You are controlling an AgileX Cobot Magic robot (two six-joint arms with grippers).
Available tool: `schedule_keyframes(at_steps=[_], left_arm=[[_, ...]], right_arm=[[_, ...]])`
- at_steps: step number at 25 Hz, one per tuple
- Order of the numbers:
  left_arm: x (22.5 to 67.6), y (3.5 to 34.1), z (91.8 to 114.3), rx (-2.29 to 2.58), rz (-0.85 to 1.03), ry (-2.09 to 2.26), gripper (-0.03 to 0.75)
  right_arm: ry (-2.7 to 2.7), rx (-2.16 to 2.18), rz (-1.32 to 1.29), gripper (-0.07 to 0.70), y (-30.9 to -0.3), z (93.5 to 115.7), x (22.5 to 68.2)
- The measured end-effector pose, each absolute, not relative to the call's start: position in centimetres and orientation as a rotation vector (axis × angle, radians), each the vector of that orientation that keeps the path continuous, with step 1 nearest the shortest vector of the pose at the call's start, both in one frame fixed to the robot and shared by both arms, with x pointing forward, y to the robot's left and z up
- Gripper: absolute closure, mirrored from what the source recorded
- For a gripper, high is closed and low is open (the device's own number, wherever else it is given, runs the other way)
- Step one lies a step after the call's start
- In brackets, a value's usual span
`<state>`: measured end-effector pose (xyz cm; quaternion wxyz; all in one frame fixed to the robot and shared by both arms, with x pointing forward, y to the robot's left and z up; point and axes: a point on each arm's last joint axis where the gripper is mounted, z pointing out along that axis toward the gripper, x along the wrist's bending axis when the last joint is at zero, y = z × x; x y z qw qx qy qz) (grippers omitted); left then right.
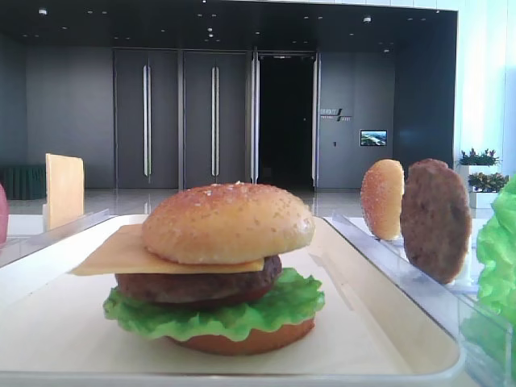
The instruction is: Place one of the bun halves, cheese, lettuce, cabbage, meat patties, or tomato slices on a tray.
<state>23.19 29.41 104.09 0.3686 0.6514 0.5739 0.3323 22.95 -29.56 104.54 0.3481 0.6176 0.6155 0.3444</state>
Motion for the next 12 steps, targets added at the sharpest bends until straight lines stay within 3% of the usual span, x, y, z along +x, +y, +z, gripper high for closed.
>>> schedule_keyframes(at_steps=[12], left_arm=[[23.19, 29.41, 104.09, 1.672, 0.853, 1.473, 0.139]], right_arm=[[1.596, 1.601, 0.893, 0.055, -29.56, 104.54, 22.95]])
